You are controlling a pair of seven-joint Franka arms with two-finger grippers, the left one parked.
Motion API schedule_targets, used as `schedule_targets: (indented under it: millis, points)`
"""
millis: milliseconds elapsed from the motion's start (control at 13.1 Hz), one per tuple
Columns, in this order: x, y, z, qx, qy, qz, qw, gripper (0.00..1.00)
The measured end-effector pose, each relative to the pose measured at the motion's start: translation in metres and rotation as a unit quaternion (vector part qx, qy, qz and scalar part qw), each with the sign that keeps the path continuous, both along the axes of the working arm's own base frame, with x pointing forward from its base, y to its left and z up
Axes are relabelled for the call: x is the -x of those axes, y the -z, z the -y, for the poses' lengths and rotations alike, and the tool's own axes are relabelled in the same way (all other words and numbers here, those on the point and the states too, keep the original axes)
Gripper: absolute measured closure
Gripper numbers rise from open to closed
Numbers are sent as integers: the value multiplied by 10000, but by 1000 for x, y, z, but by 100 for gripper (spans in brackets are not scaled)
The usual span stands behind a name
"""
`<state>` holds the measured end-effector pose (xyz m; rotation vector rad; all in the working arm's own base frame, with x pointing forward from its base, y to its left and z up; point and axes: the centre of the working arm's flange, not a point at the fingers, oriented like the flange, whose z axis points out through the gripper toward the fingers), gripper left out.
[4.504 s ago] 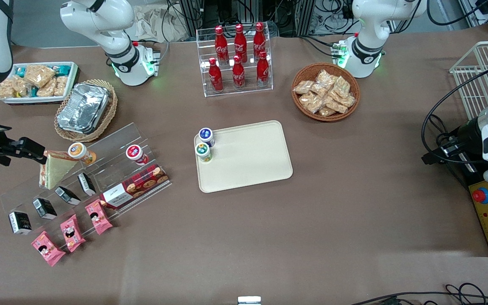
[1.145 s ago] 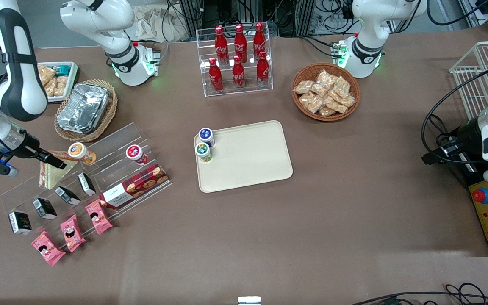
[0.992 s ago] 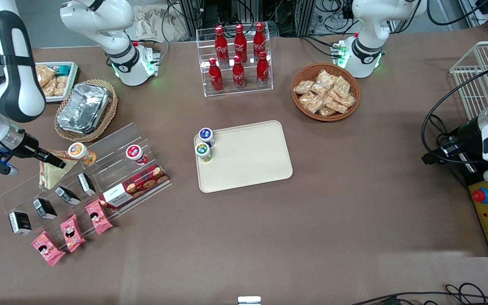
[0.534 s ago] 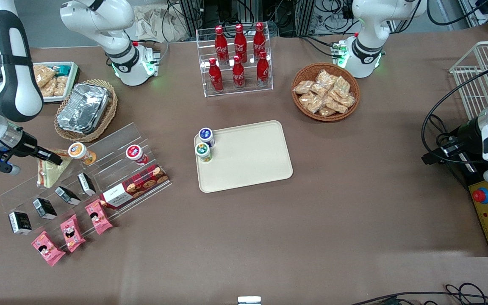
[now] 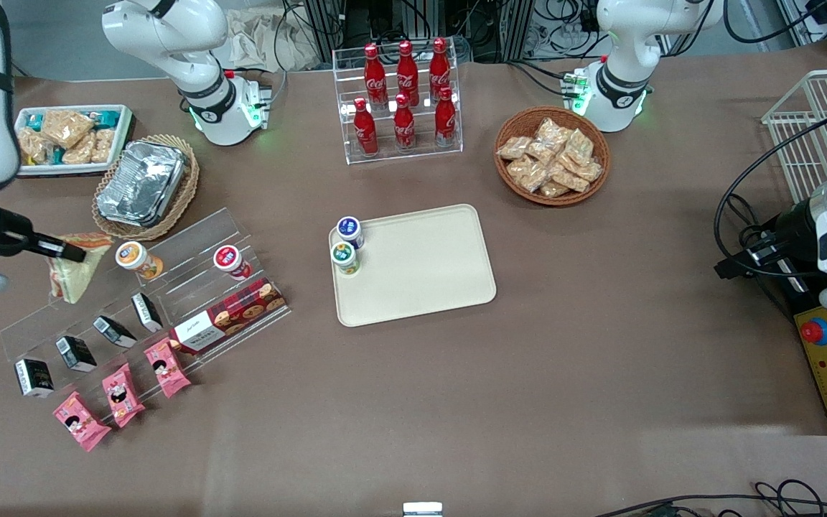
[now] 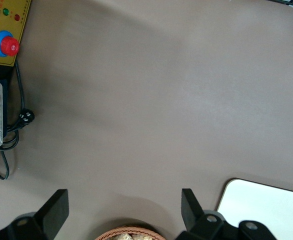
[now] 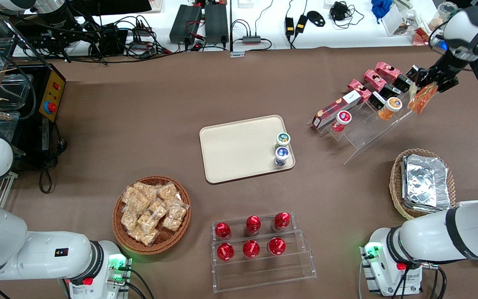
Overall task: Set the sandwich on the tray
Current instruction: 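Lift the sandwich out of the rack with the right gripper, then carry the sandwich over the cream tray and lower it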
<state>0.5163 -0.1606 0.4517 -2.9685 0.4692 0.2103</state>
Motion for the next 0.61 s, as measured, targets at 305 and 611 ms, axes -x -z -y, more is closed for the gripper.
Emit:
schedule_targets:
  millis: [305,611]
  points:
    - [-5,-48,-30,-74,65,-218,9997,77]
    - [-20,-74,-123,132,582,-432,9973,77]
